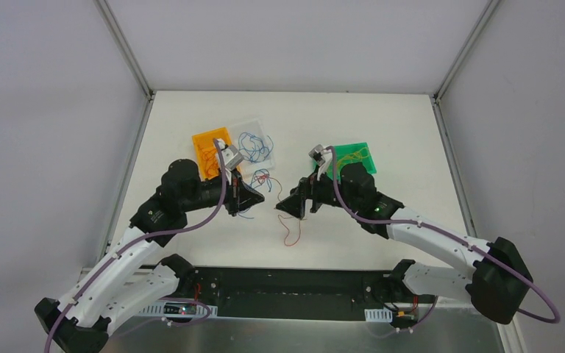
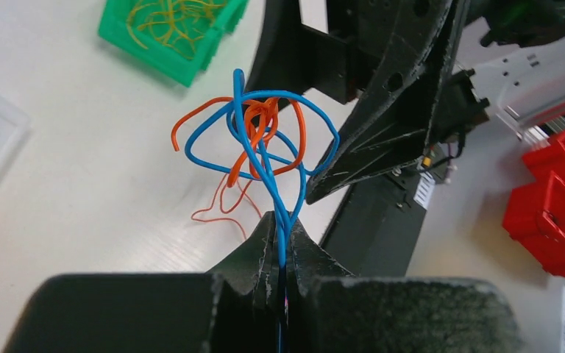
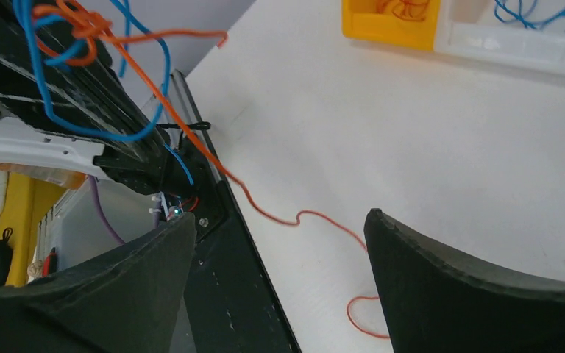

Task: Untangle the cables
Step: Untie the cable.

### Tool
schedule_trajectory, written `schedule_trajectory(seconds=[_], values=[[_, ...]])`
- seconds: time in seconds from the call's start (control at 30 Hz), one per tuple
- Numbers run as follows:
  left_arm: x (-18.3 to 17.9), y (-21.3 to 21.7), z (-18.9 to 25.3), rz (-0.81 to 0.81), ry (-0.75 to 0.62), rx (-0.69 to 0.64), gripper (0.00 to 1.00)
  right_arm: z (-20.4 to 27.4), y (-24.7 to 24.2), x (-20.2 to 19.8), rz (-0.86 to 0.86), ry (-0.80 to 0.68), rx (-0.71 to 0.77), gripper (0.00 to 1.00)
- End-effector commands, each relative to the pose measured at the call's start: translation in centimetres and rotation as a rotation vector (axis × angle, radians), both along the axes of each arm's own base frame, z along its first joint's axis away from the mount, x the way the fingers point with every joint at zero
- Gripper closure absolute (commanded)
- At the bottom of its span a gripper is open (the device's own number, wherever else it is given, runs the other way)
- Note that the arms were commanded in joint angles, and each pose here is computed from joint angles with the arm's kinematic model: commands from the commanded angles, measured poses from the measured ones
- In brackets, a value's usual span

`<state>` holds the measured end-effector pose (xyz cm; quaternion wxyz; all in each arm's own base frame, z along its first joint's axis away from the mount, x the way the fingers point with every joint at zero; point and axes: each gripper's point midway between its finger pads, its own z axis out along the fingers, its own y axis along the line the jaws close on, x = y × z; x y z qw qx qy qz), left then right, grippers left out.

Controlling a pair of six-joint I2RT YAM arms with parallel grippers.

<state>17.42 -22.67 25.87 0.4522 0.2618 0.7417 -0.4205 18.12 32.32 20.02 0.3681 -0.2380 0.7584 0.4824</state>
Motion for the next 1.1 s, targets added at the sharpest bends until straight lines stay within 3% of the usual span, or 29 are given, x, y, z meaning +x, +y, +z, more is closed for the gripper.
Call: schedule_trajectory(seconds=[0.0, 0.1, 0.27, 0.33, 0.37, 0.43, 0.47, 0.63, 0.87, 1.07], values=[[-2.5, -1.2, 2.5, -0.174, -0.025, -0.046, 1.00, 6.0, 2.2, -0.4, 0.118, -0.171, 0.194, 0.12], [-2.7, -1.4, 3.1, -0.194, -0.020, -0.058, 1.00, 6.5, 2.6, 0.1, 0.105, -0.191, 0.206, 0.17], [-2.8, -1.5, 3.7, -0.199, -0.019, -0.068, 1.00, 7.5, 3.8, 0.0, 0.142, -0.190, 0.247, 0.35], [-2.7, -1.6, 3.7, -0.197, -0.020, -0.068, 1.00, 7.6, 4.3, -0.1, 0.145, -0.183, 0.250, 0.49], [-2.6, -1.5, 3.6, -0.192, -0.019, -0.066, 1.00, 7.7, 4.4, -0.1, 0.144, -0.181, 0.255, 0.60], [-2.4, -1.4, 3.5, -0.172, -0.021, -0.062, 1.00, 7.6, 4.1, 0.6, 0.089, -0.167, 0.257, 0.92], [-2.1, -1.3, 3.4, -0.155, -0.023, -0.060, 1.00, 7.6, 3.7, 0.9, 0.060, -0.161, 0.260, 1.00], [-0.4, 0.5, 2.4, 0.009, -0.061, -0.027, 1.00, 6.3, -1.4, 5.3, -0.327, -0.132, 0.213, 1.00], [2.9, 5.6, -0.7, 0.358, -0.070, 0.097, 1.00, 3.2, -15.5, 9.9, -1.075, -0.047, 0.004, 1.00], [5.1, 12.3, -3.2, 0.746, -0.059, 0.221, 1.00, 1.0, -23.9, 8.9, -1.381, 0.024, -0.106, 1.00]])
